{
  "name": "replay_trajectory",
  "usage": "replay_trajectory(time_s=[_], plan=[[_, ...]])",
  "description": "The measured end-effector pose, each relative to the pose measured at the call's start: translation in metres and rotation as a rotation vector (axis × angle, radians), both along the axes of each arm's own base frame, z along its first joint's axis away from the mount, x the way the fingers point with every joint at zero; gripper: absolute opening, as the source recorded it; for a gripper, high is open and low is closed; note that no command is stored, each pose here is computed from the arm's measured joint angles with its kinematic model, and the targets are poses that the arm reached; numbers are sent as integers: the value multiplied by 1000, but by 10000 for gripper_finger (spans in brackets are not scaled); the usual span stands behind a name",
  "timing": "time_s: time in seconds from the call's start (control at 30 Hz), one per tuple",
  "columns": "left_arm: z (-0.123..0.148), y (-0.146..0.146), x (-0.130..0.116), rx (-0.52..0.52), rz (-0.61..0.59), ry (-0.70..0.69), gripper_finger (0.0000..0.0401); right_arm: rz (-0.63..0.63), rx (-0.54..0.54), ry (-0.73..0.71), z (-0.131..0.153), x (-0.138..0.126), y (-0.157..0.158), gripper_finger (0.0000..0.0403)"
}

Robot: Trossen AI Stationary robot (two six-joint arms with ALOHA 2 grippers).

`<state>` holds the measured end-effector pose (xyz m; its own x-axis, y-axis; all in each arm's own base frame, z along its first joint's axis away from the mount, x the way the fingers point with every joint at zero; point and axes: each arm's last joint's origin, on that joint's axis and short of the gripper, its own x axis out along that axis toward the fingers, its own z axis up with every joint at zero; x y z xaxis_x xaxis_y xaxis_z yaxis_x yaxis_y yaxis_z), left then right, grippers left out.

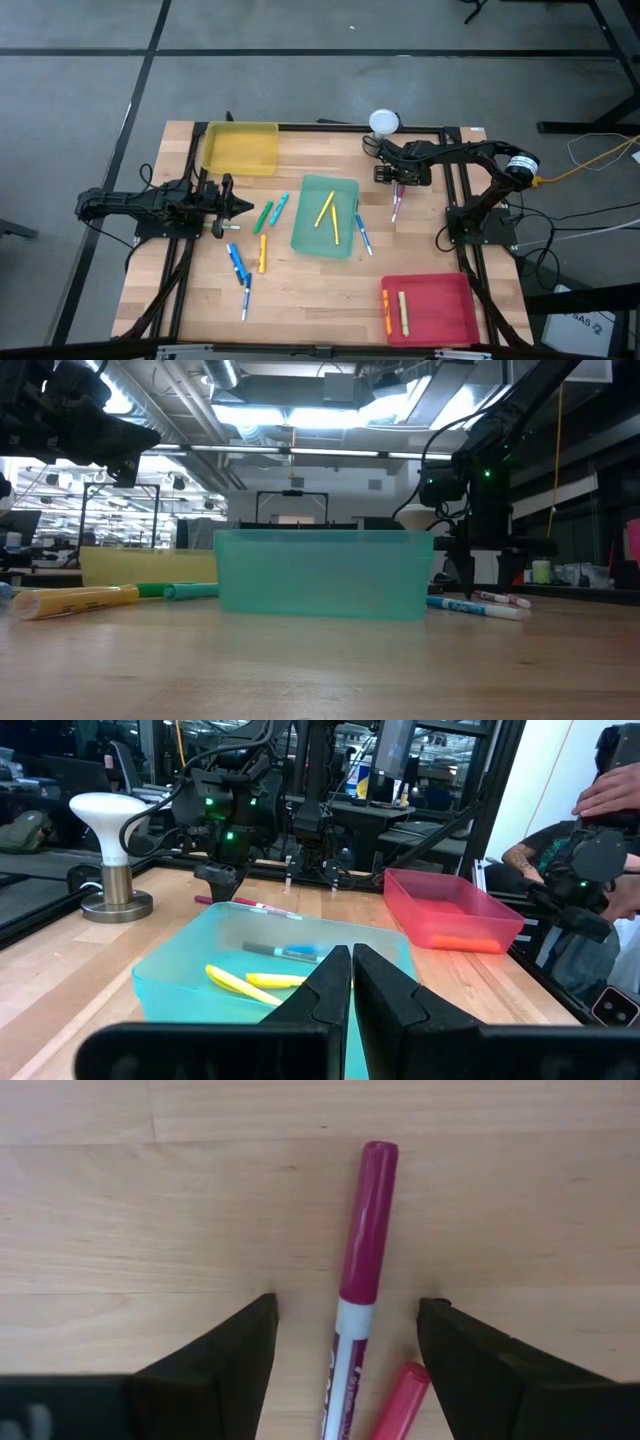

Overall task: Pick & Place Markers
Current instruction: Put the purple marker pen into the yellow bin

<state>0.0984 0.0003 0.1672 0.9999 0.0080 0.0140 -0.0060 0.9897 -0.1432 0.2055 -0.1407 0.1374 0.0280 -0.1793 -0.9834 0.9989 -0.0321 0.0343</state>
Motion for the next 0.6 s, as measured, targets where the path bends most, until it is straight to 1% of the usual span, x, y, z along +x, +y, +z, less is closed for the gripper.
replay_trajectory(time_s=[0.13, 0.6], plan=[[0, 0, 0, 0, 0, 0, 9, 0, 0, 0, 0, 0, 0, 210], [0, 0, 0, 0, 0, 0, 13, 0, -14, -15, 0, 1, -1, 79]])
